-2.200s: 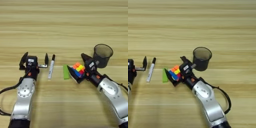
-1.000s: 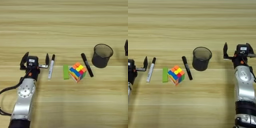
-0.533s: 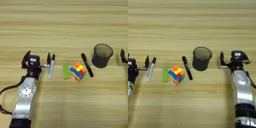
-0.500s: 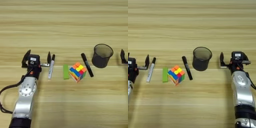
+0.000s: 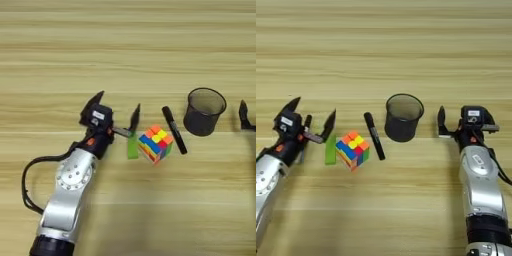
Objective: Move the objects on the table
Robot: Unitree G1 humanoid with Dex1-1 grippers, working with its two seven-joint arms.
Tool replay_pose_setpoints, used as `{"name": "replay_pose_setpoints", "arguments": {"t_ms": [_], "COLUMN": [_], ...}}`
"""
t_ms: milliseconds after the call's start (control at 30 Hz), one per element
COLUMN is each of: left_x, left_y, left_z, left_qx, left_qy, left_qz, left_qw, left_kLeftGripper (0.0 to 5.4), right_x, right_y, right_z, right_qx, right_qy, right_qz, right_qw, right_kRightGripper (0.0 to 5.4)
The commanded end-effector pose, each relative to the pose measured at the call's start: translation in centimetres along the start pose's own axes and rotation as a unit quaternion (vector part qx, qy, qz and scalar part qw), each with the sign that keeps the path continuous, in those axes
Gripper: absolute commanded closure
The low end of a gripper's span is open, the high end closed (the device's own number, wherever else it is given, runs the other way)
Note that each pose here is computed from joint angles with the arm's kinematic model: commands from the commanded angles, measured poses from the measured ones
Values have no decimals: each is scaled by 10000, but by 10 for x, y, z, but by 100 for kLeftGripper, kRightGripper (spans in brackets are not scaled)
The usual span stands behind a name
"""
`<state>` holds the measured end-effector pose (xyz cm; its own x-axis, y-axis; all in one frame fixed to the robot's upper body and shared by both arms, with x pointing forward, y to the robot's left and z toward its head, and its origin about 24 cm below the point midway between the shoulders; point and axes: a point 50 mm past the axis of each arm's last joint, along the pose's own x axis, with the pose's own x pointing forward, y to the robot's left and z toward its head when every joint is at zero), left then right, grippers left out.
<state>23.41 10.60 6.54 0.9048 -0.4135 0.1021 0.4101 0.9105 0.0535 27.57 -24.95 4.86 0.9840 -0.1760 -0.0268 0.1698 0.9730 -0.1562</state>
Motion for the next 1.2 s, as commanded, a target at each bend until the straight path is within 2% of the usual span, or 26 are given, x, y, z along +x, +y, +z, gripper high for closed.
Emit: {"name": "replay_pose_setpoints", "arguments": {"t_ms": [33, 300, 400, 467, 900, 1200], "left_x": [-4, -13, -14, -14, -14, -14], "left_y": [-25, -50, -51, -51, -48, -50], "left_z": [5, -15, -21, -25, -30, -39], "left_qx": [-182, -335, -327, -249, -268, -264], "left_qy": [22, 440, 562, 637, 677, 844], "left_qz": [-767, -1505, -1545, -1544, -1459, -1486], "left_qw": [9969, 9871, 9859, 9856, 9866, 9849], "left_kLeftGripper": [0, 0, 0, 0, 0, 0], "right_x": [1, 1, 1, 1, 1, 1], "right_y": [3, 3, 4, 4, 5, 6], "right_z": [1, 0, 0, 0, 0, 1], "right_qx": [5, -7, -8, -7, 16, 24], "right_qy": [38, 50, 52, 53, 46, 36], "right_qz": [39, 62, 69, 72, 121, 150], "right_qw": [10000, 10000, 10000, 10000, 9999, 9999], "right_kRightGripper": [2, 2, 2, 2, 2, 2]}}
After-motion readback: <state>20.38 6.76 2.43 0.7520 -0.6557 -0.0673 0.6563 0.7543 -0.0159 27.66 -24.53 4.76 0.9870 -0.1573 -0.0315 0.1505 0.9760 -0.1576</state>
